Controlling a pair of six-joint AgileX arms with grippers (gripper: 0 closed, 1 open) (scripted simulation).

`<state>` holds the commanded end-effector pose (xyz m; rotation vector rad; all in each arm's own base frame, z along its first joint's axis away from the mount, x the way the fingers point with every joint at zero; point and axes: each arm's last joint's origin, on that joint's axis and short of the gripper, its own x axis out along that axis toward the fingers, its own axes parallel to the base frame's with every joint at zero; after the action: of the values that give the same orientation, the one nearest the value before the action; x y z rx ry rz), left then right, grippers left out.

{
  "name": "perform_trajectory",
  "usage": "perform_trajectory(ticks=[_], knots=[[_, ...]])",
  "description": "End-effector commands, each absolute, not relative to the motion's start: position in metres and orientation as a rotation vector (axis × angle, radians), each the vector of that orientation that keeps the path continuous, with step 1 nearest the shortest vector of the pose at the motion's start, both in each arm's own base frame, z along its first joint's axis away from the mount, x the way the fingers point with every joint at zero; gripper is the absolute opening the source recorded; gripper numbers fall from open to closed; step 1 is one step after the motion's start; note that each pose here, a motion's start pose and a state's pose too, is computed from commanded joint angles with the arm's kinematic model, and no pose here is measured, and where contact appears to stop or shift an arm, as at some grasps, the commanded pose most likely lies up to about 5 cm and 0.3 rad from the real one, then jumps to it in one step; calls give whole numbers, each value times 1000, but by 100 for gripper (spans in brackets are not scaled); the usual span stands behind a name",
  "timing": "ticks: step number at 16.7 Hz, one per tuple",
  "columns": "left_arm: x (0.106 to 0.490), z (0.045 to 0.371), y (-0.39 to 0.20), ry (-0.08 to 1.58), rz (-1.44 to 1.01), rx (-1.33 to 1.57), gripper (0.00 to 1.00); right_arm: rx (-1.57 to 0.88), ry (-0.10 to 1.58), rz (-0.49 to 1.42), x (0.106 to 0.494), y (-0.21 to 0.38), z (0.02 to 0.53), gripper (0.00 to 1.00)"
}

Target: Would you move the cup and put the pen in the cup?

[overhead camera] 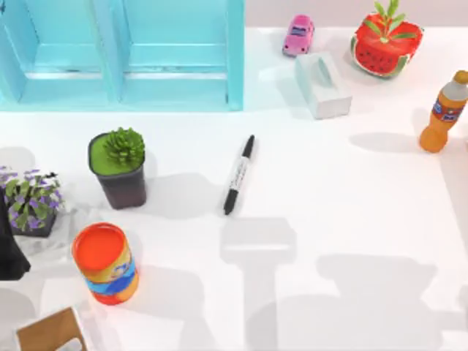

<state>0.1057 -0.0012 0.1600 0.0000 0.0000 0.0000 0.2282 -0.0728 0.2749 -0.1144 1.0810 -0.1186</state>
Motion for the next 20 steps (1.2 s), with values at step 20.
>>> perform_trajectory(ticks=[20], knots=[[106, 160, -1, 0, 0, 0, 100, 6, 1579, -2, 321, -167, 230, 100]])
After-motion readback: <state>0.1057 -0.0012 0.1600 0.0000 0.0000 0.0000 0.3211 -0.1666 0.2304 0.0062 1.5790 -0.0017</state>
